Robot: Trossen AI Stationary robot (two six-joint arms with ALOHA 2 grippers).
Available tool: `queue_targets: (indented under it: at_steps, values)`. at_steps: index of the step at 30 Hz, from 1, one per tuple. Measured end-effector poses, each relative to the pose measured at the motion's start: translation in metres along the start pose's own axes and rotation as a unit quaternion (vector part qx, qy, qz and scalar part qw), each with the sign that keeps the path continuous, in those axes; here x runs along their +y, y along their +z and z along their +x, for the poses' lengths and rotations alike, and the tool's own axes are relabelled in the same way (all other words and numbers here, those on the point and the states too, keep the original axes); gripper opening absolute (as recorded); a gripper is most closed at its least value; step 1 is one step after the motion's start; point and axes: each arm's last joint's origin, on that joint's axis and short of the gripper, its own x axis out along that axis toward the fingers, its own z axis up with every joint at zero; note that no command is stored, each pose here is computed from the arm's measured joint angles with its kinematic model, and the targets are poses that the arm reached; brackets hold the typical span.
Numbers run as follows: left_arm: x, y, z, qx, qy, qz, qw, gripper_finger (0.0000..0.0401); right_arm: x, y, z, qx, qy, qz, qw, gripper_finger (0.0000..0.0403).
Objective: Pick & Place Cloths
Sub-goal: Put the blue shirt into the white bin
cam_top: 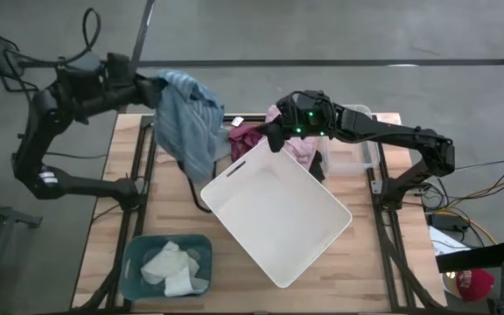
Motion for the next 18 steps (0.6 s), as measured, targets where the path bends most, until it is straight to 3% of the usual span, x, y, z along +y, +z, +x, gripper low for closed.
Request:
queue_targets:
  at_steps: [7,11,18]
  values:
    - [-0.019,0.025,0.013,-0.046,-0.084,0.000,0.995,0.0006,0.012,-0.008,0.001,0.008,0.014,-0.057,0.998,0.0056]
    - [-0.026,0.034,0.020,-0.057,-0.095,-0.004,0.994,0.0006,0.017,-0.016,0.008,0.004,-0.008,-0.092,0.996,0.0121]
    - [-0.042,0.055,0.027,-0.116,-0.188,-0.015,0.975,0.0006,0.023,-0.027,0.037,-0.046,-0.040,-0.100,0.993,0.0246]
